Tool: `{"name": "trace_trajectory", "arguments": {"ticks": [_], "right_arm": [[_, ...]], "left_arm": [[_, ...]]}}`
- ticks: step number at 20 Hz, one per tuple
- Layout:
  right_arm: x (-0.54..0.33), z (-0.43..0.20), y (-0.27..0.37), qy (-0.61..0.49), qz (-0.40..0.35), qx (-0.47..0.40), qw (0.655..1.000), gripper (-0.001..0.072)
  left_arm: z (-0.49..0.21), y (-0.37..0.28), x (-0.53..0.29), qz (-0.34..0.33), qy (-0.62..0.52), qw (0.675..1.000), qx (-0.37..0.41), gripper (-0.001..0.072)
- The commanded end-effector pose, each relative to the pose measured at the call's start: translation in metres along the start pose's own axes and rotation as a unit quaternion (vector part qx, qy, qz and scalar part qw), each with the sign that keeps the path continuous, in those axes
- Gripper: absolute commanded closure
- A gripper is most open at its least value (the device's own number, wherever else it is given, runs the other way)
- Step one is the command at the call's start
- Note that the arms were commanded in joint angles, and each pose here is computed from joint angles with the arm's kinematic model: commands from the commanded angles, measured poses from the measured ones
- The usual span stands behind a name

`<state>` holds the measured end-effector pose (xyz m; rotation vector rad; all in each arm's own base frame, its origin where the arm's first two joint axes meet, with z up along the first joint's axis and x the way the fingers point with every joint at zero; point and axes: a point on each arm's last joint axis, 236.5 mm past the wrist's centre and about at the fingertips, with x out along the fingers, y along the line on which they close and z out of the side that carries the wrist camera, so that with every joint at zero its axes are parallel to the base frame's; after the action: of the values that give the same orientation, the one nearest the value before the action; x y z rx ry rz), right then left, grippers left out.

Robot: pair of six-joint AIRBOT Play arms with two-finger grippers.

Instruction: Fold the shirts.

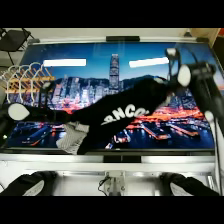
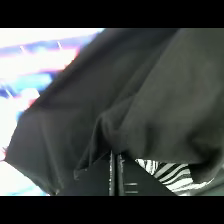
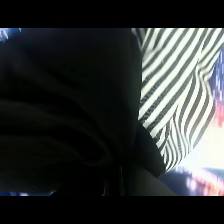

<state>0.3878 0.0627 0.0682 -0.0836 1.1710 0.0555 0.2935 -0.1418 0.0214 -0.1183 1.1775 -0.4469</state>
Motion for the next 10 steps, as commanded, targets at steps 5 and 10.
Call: {"name": "trace_trajectory", "arguments": {"ticks": [5, 10], "right_arm": [[0.05, -0.2, 0.007, 0.119, 0.034, 0.071, 0.99, 0.0089], [-0.044, -0.038, -0.001, -0.108, 0.035, 0.038, 0.993, 0.0089]], "left_arm": [[-0.096, -0.029, 0.047, -0.036, 0.119, 0.992, -0.009, 0.0564], [-0.049, -0.03, 0.001, -0.016, 0.098, 0.993, 0.056, -0.0013]]}}
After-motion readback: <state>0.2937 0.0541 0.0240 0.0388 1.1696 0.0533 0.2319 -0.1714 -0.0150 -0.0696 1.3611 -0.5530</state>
